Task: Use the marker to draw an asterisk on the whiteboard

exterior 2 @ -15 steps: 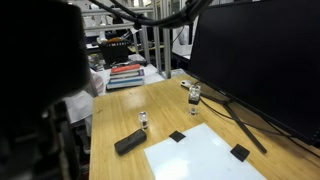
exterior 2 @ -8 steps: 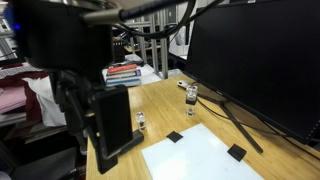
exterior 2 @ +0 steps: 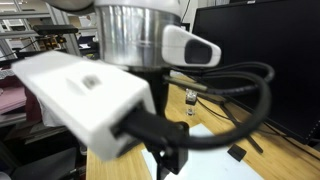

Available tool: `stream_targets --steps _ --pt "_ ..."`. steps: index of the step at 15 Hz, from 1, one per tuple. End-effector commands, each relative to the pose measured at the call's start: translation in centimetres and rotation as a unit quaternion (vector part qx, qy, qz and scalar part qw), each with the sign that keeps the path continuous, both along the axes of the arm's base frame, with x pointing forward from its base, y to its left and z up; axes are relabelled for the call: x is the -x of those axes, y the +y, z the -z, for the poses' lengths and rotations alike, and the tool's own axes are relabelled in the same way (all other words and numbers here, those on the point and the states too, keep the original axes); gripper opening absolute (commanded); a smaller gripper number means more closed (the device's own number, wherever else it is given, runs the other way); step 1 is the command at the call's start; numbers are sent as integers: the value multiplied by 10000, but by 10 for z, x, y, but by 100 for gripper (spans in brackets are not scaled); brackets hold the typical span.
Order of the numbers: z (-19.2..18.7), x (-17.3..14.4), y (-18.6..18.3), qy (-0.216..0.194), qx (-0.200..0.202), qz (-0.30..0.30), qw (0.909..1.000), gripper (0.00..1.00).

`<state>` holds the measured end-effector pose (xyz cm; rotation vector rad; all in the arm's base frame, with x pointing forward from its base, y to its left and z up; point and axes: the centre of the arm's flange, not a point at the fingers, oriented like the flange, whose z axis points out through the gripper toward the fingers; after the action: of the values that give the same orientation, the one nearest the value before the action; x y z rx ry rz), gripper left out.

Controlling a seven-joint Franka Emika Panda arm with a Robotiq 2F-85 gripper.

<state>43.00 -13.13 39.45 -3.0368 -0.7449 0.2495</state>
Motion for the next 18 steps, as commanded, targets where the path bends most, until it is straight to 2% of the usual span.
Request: stream_targets --steps 1,3,6,8,9,10,18 --pt "34 -41 -21 35 -151 60 9999 100" --pt "55 -54 -30 -29 32 239 9997 100" --pt "76 -70 -42 -98 63 464 9989 100" --pt "84 -82 -52 -302 -22 605 9977 100" --pt "85 -85 -56 -258 -132 678 9973 100" --pt "85 -73 -48 -210 11 577 9981 100" --pt "93 -82 -52 -249 -20 635 9977 100"
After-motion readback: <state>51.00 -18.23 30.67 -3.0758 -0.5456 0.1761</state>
